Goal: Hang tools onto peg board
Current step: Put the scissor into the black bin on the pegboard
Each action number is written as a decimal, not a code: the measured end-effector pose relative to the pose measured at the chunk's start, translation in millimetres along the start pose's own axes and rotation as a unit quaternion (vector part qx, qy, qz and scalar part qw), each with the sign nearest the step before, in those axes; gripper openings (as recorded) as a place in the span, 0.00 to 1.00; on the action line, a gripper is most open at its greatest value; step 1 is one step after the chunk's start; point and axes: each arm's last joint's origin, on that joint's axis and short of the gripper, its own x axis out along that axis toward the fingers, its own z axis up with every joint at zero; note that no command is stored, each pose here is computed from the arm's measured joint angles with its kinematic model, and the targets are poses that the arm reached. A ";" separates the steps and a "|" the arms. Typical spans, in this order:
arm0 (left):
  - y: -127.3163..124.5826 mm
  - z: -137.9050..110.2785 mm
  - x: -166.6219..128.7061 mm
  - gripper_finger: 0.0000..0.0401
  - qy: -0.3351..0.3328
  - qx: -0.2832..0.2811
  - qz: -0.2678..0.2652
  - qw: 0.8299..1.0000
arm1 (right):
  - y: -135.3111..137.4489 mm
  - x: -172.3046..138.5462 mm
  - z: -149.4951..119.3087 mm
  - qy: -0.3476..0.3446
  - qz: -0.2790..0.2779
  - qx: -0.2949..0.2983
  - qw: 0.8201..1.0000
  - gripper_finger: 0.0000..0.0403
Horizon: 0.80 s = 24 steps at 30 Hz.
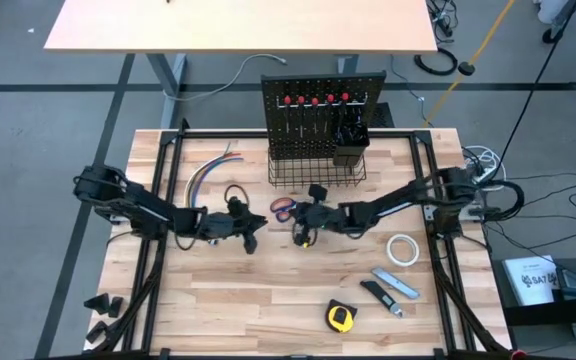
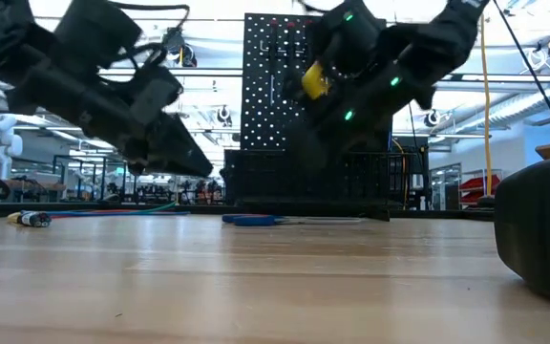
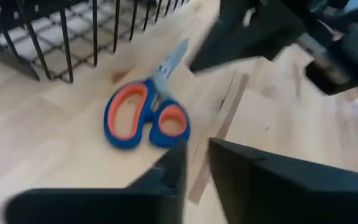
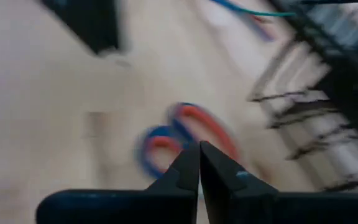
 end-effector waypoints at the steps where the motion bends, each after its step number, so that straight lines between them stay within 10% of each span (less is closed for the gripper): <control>1: -0.4 0.4 1.5 0.12 0.010 0.002 0.002 1.000 | 2.3 4.9 -1.6 0.003 -0.034 -0.015 0.999 0.00; 24: -2.5 1.7 2.8 0.00 0.016 0.003 0.000 1.000 | -13.6 41.4 -2.3 0.068 -0.081 -0.015 0.994 0.00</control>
